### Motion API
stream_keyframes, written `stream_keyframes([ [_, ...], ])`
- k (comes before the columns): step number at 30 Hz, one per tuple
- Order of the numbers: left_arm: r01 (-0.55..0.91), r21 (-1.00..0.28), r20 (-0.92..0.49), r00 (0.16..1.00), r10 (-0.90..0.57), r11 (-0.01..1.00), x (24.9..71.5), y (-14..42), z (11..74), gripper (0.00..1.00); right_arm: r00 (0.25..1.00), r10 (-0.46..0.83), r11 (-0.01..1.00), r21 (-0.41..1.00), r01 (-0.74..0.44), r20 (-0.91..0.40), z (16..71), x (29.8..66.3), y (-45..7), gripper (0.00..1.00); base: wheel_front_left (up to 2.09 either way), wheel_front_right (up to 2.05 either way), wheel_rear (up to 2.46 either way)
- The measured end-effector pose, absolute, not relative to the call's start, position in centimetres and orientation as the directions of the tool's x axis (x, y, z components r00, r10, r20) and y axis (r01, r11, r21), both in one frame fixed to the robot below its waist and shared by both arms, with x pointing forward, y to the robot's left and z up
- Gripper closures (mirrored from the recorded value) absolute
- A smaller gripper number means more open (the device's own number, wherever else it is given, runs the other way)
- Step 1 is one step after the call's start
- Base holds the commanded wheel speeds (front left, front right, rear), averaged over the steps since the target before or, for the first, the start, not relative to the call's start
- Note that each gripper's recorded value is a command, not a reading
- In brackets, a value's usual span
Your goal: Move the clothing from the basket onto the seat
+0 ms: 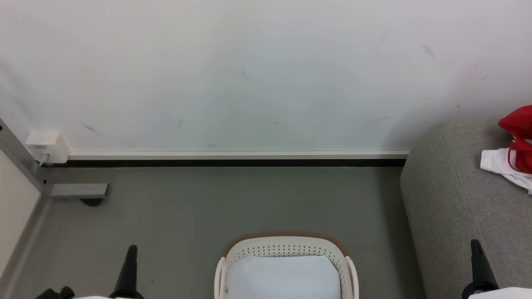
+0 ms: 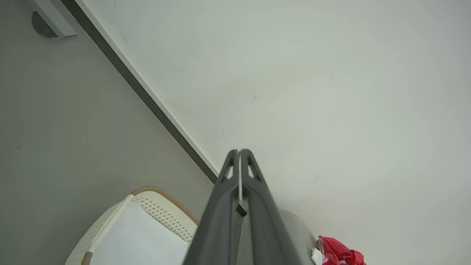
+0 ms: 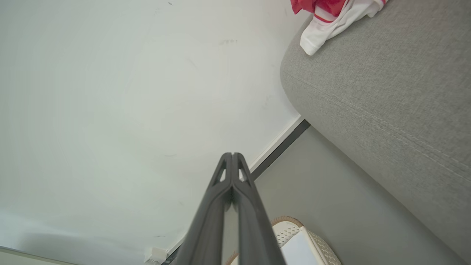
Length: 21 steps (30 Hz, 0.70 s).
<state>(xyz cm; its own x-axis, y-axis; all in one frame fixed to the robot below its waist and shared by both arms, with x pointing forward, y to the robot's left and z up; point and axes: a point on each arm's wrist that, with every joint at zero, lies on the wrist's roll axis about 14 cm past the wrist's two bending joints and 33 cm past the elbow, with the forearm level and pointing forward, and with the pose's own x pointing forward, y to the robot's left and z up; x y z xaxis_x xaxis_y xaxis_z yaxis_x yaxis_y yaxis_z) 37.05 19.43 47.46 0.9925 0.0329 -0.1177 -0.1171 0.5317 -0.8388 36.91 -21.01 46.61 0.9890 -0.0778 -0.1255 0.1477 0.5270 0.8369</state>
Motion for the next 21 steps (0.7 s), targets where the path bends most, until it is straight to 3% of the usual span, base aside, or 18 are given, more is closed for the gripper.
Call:
stream_keyframes([
  [21,-0.096,-0.937,-0.096,0.995,0.017,0.337,37.7,19.6,48.2,1.00,0.994,-0.050,0.335,0.936,0.108,-0.097,47.8,37.7,-20.6,1.00,0.00,0.00,0.00],
])
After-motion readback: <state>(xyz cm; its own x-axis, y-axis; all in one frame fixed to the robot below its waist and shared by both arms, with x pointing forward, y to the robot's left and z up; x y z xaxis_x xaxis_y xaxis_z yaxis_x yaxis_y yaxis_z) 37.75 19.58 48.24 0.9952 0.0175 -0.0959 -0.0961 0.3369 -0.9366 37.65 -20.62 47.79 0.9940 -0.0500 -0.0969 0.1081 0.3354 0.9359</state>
